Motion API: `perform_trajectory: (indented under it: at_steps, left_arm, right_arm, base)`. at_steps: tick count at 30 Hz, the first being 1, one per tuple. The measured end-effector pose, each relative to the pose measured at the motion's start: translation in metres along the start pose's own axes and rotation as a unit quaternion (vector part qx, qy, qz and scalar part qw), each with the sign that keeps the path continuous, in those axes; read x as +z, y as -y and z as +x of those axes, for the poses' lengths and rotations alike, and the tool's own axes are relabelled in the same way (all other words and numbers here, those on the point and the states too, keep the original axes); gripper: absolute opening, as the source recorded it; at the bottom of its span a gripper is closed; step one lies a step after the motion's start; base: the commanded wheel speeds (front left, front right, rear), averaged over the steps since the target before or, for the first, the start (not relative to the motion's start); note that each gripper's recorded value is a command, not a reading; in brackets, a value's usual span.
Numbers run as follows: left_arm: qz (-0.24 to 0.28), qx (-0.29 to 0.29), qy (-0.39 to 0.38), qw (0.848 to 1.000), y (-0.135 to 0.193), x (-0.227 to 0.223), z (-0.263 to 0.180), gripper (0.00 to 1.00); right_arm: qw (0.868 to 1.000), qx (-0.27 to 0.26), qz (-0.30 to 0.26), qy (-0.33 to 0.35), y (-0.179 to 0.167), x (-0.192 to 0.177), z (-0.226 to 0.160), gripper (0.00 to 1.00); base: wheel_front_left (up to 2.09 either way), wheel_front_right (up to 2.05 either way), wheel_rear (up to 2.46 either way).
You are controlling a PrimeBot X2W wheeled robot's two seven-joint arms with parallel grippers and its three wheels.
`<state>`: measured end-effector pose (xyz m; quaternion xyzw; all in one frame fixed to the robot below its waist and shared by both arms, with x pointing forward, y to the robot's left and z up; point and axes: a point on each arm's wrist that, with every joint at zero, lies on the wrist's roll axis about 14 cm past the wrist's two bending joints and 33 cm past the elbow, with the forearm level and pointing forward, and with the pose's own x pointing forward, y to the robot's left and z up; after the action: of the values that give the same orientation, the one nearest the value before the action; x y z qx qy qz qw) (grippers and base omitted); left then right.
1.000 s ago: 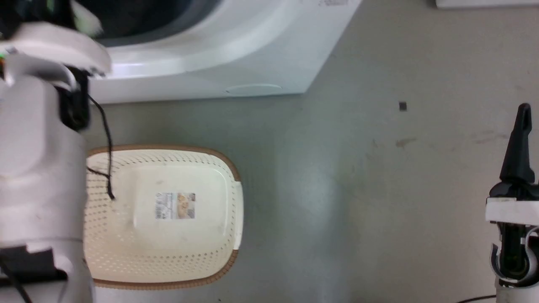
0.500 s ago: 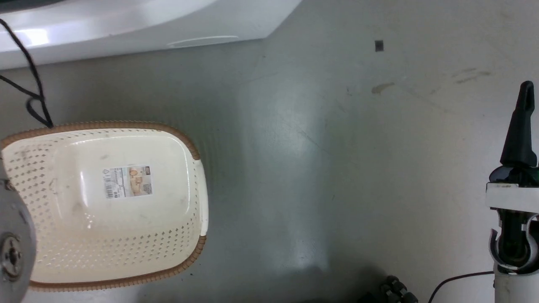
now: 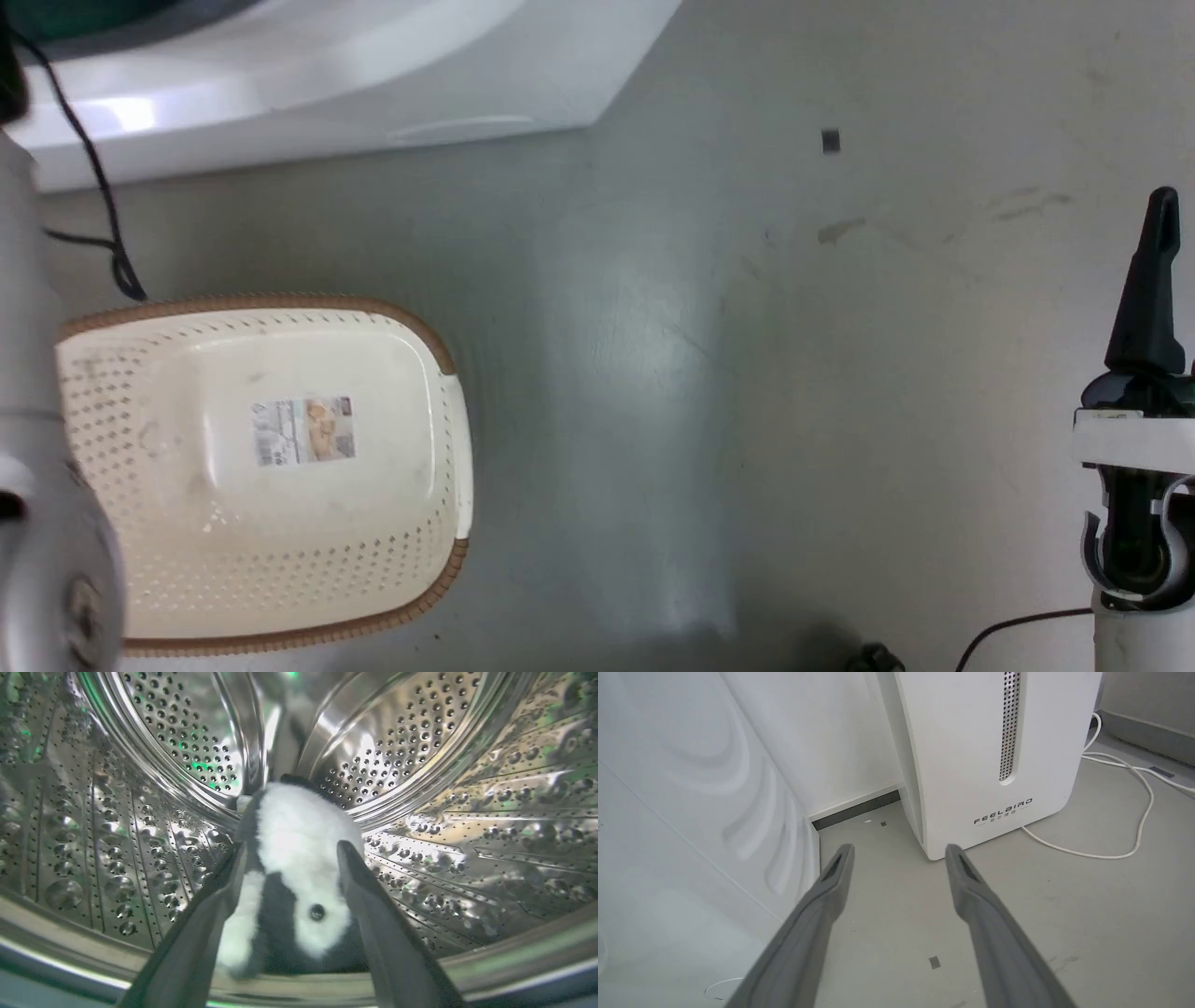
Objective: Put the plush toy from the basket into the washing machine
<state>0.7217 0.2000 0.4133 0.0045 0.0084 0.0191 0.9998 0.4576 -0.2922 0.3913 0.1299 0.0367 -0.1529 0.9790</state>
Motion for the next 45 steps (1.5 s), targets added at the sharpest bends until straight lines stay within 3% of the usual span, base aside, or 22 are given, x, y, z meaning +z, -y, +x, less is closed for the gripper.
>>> perform_trajectory:
  at_steps: [6,16,30,36,45]
  left_arm:
    - [0.007,-0.011,-0.003,1.000,0.009,0.009,-0.046,1.00]
    - [0.005,0.007,0.025,1.000,-0.010,0.050,-0.136,1.00]
    - [0.013,0.005,0.059,0.998,-0.009,0.095,-0.270,1.00]
    - [0.052,0.011,0.079,0.995,-0.014,0.110,-0.321,1.00]
    - [0.044,0.012,0.081,0.996,-0.011,0.109,-0.368,1.00]
  right_arm:
    - [1.000,0.018,-0.001,0.018,-0.012,0.020,-0.009,1.00]
    - [0.996,0.067,-0.017,0.055,-0.045,0.057,-0.026,1.00]
    - [0.984,0.143,-0.034,0.104,-0.089,0.102,-0.079,1.00]
    - [0.980,0.162,-0.035,0.114,-0.095,0.111,-0.107,1.00]
    - [0.977,0.174,-0.035,0.118,-0.094,0.115,-0.134,1.00]
  base:
    - [0.00,0.00,0.00]
    - [0.00,0.00,0.00]
    - [0.00,0.00,0.00]
    - [0.00,0.00,0.00]
    - [0.00,0.00,0.00]
